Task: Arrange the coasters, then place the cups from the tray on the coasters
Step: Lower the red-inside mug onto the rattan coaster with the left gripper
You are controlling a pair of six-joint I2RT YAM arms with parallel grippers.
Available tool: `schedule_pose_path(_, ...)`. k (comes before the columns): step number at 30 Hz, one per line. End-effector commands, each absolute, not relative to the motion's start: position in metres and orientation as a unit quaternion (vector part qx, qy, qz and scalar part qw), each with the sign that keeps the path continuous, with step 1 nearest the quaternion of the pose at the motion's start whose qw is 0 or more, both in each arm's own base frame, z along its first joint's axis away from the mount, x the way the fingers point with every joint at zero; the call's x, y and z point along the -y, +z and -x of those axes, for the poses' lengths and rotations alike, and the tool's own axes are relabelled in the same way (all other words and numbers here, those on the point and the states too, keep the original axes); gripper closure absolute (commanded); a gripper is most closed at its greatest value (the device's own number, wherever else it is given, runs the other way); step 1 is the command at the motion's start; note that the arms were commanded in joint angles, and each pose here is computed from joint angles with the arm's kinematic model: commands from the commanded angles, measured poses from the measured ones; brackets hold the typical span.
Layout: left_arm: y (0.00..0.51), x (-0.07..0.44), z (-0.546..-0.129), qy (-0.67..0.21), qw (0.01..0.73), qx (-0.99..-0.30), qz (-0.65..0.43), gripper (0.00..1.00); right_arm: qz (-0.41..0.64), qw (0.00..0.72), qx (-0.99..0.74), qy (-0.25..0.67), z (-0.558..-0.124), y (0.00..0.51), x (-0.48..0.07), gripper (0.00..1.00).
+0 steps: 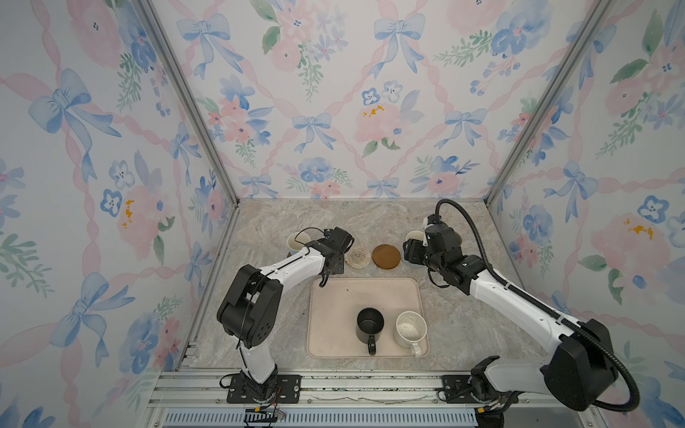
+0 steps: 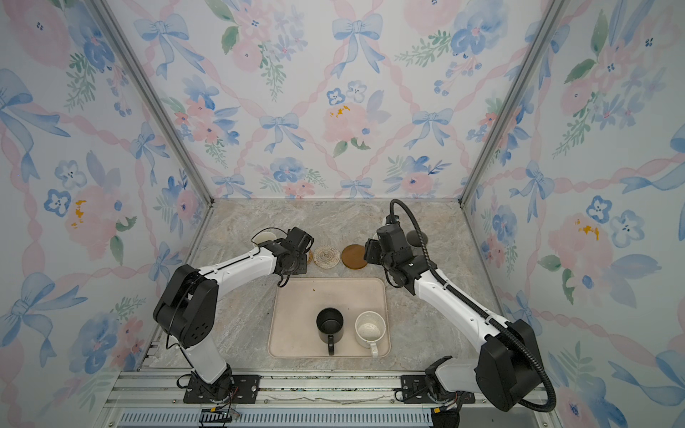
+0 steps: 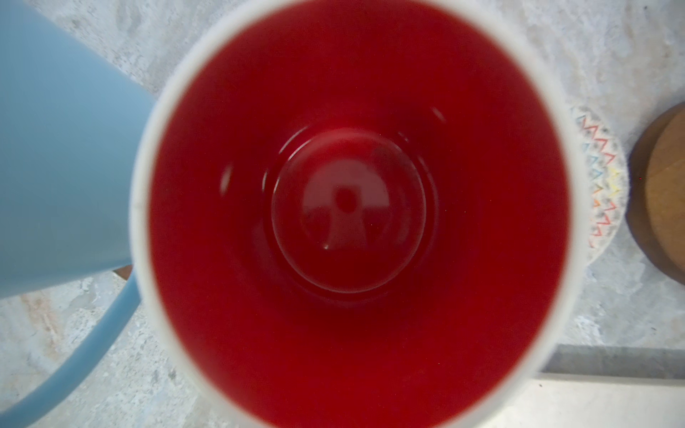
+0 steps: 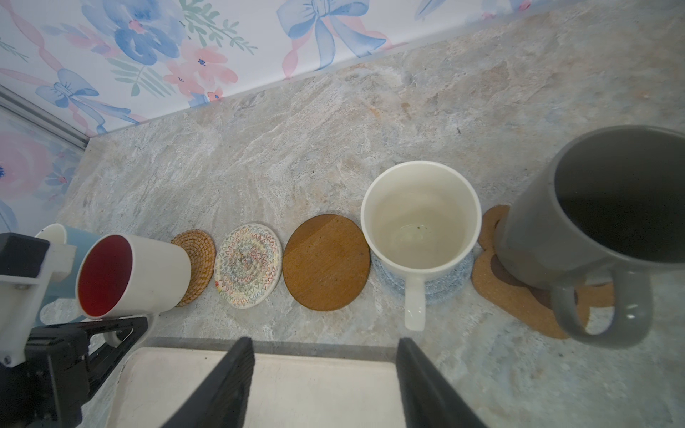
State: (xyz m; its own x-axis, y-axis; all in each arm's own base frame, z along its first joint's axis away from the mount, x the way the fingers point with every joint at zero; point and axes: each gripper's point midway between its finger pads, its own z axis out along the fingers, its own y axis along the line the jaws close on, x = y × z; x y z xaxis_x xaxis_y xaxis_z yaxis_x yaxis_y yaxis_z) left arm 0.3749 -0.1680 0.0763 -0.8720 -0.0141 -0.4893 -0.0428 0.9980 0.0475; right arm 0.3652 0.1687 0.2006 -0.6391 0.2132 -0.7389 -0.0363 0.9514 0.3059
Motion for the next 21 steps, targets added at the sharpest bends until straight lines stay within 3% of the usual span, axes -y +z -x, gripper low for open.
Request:
schedule_pose_path(1,0.089,0.174,-0.397,0.02,0.286,-0.958,0.016,1.0,-0.043,0.419,-0.896,0.143,-0.367,0.196,-0.167,0.36)
schedule_pose_path(21,0.078,0.17,-0.405,0.016,0.28,-0.96,0.026,1.0,-0.043,0.414,-0.898,0.141,-0.368,0.193,-0.167,0.36)
